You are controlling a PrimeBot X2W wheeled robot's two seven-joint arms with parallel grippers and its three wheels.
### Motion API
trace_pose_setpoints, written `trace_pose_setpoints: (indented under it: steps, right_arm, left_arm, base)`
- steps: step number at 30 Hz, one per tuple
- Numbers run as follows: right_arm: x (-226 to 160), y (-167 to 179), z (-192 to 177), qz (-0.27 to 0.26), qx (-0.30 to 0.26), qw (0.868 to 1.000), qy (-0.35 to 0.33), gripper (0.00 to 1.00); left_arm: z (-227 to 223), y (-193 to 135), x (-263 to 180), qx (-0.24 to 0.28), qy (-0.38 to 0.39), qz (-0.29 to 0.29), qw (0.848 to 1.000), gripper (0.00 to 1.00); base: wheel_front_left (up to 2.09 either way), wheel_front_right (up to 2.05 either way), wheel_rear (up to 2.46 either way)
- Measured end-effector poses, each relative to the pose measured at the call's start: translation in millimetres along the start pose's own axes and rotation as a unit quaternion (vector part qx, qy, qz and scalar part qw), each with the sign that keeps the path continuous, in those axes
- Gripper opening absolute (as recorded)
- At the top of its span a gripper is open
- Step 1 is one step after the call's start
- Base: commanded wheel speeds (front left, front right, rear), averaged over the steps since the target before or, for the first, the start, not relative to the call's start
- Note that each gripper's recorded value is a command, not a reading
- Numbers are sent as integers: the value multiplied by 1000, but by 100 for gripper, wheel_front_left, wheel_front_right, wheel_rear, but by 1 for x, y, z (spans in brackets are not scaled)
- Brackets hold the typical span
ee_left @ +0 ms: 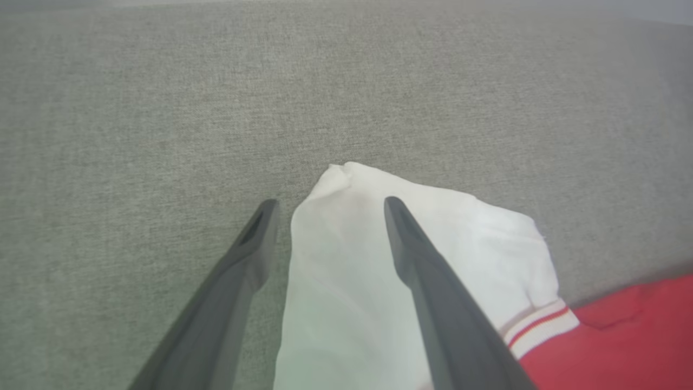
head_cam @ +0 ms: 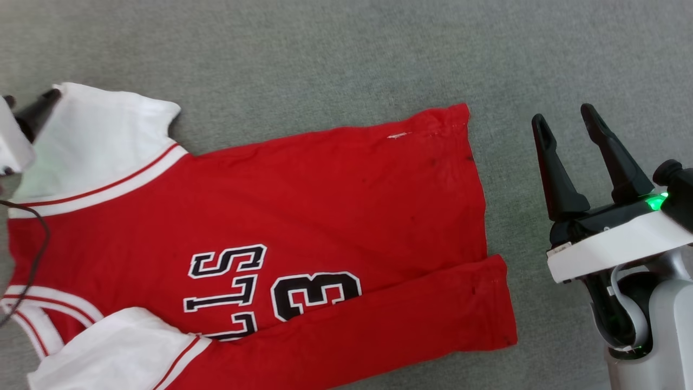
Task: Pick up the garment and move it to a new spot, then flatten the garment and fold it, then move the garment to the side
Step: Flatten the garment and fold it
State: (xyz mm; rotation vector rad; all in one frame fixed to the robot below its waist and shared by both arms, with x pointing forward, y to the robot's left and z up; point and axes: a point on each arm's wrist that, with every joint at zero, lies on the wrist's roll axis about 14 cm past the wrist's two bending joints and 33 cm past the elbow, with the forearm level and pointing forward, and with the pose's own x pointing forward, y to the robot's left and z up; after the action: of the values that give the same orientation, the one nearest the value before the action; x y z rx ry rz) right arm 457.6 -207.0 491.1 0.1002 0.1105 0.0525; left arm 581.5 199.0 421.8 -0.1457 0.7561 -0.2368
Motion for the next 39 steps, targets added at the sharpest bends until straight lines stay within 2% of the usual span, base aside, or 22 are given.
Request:
trace_pose_setpoints:
  steps: [7, 12, 13, 14, 15, 21, 26, 33, 39]
  right_arm:
    - [0, -13, -25, -24, 21, 999, 26, 100]
    - [-2, -22, -39, -40, 29, 998, 40, 100]
    - [-2, -23, -41, -42, 31, 998, 41, 100]
    - [-2, -25, -43, -45, 32, 998, 43, 100]
    - [-3, -26, -44, -47, 33, 997, 45, 100]
    - [-3, -27, -50, -46, 54, 995, 65, 100]
    - [2, -30, -63, -36, 76, 990, 113, 100]
    - [26, -13, -89, 16, 87, 969, 229, 100]
    - [48, 15, -106, 68, 75, 943, 316, 100]
  left_arm:
    - [-18, 18, 28, -16, 103, 21, 994, 100]
    - [-37, 15, 39, -41, 169, 0, 985, 100]
    - [-40, 14, 41, -44, 175, -3, 984, 63]
    - [-41, 13, 42, -45, 181, -5, 983, 38]
    - [-42, 13, 43, -48, 183, -7, 982, 0]
    - [-42, 7, 46, -71, 163, -16, 984, 0]
    - [-30, 5, 39, -58, 123, -18, 991, 0]
    - [2, -4, 16, -28, 50, -31, 998, 0]
    - [16, -7, -6, -11, 13, -36, 999, 0]
  base:
    - [0, 0, 0]
    - [0, 0, 0]
    - [0, 0, 0]
    - [0, 0, 0]
    - [0, 0, 0]
    - [0, 0, 0]
    - [0, 0, 0]
    - [0, 0, 0]
    - [0, 0, 0]
